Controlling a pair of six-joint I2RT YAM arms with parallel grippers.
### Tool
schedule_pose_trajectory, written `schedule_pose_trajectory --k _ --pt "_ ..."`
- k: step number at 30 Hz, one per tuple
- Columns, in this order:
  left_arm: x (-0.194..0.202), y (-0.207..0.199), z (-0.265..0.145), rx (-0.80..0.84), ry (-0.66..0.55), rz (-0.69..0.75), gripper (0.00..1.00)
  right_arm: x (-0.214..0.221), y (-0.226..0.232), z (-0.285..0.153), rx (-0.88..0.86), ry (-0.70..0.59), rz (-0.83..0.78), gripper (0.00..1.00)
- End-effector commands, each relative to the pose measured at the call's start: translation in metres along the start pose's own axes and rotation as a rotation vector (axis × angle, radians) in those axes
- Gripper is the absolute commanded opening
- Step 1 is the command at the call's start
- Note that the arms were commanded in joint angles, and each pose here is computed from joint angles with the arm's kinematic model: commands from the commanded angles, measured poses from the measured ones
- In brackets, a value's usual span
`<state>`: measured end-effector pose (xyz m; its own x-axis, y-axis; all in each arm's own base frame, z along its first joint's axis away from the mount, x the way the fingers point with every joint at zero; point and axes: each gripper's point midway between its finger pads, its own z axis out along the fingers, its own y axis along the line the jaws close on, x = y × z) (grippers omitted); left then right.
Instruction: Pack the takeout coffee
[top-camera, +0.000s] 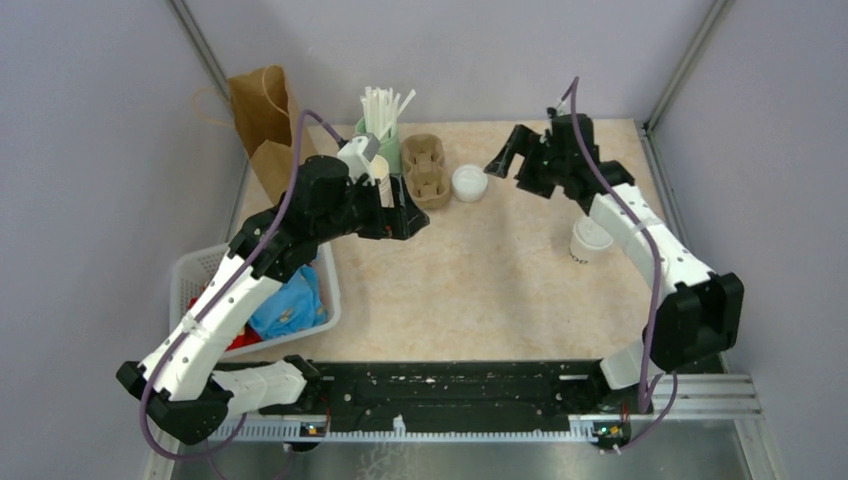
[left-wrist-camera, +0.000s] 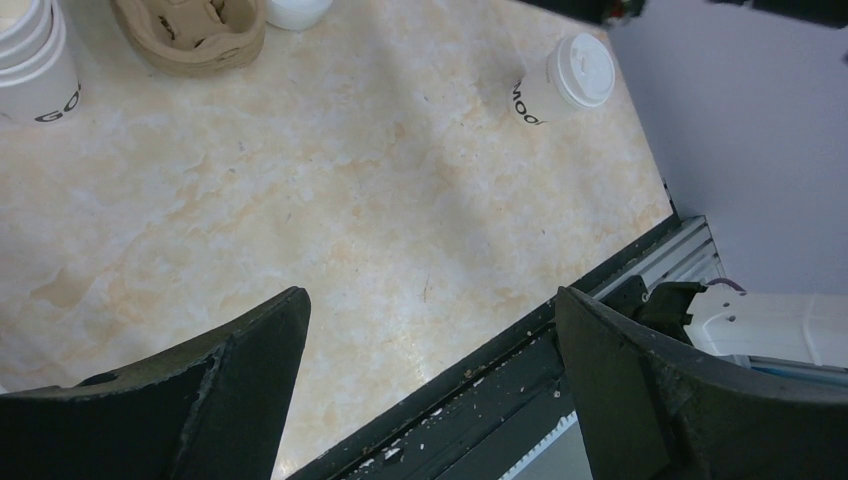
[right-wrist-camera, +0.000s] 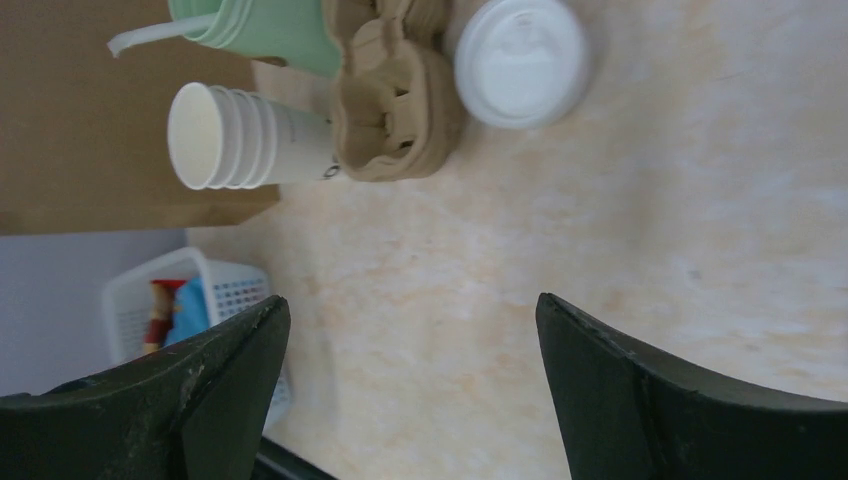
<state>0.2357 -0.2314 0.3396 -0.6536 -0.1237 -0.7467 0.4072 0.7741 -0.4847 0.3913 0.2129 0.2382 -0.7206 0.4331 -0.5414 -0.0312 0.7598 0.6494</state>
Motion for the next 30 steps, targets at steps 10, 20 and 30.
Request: schedule_pose_trajectory --k 10,20,30 --pt "-0.005 -0.011 0.017 0.064 0.045 0.082 0.98 0.04 0.023 0.113 -0.19 0.109 0.419 0.67" --pt "-0.01 -0.011 0.029 0.074 0.067 0.175 0.98 0.056 0.012 0.147 -0.182 0.154 0.476 0.49" --pt "-0.01 -0.006 0.028 0.063 0.089 0.219 0.98 0.06 0.01 0.164 -0.185 0.158 0.51 0.37"
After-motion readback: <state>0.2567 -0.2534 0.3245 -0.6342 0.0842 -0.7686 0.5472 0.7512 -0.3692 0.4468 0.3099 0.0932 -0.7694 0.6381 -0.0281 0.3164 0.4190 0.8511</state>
